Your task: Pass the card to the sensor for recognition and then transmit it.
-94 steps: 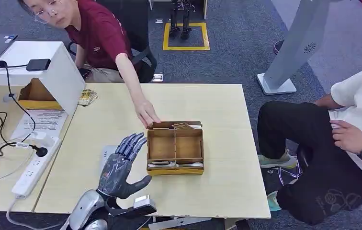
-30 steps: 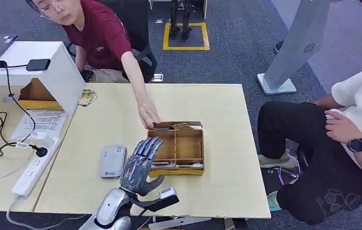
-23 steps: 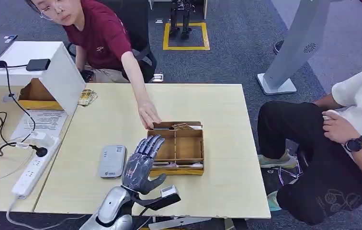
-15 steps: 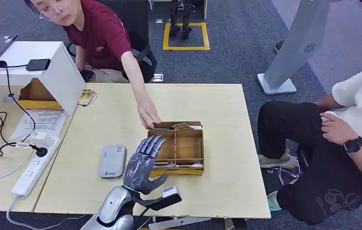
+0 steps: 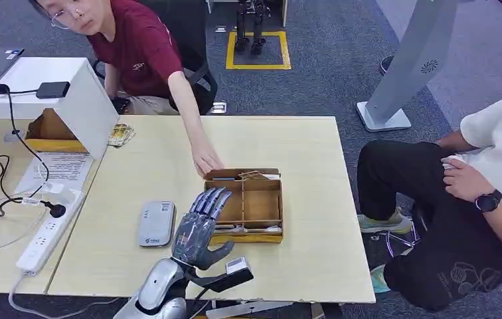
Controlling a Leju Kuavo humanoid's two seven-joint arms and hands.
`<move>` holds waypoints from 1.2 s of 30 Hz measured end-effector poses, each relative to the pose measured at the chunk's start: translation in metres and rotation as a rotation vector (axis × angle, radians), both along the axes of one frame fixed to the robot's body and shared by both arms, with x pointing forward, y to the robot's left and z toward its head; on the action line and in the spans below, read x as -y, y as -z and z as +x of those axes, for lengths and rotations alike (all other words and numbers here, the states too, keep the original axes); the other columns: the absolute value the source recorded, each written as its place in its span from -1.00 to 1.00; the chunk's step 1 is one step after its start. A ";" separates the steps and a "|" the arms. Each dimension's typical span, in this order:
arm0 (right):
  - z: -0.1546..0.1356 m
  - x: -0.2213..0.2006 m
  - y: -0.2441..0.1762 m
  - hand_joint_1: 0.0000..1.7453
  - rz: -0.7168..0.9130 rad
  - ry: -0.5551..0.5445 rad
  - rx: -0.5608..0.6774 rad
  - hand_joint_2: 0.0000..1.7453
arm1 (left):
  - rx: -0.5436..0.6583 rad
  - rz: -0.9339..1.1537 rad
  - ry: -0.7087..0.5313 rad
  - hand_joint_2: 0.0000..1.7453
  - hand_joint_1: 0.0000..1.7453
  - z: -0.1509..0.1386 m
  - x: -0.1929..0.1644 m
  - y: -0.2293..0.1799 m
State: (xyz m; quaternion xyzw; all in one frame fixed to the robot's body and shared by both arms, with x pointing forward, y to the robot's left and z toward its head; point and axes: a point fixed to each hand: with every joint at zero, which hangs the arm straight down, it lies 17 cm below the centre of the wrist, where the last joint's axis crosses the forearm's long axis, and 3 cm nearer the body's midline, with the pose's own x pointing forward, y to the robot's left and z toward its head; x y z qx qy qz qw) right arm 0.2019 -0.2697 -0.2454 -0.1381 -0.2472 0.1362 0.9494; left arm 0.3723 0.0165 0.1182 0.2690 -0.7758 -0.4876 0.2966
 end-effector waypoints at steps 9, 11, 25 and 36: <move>0.001 -0.002 0.000 -1.00 0.001 -0.008 -0.003 1.00 | -0.008 -0.002 0.002 1.00 -1.00 0.000 0.003 0.001; 0.001 -0.002 0.000 -1.00 0.000 -0.008 -0.003 1.00 | -0.012 -0.001 0.001 1.00 -1.00 0.000 0.003 0.003; 0.004 -0.008 -0.001 -1.00 0.008 -0.014 0.000 1.00 | -0.041 0.032 -0.022 1.00 -1.00 0.005 0.000 0.020; 0.006 -0.011 -0.002 -1.00 0.010 -0.020 0.001 1.00 | -0.053 0.039 -0.033 1.00 -1.00 0.007 0.000 0.026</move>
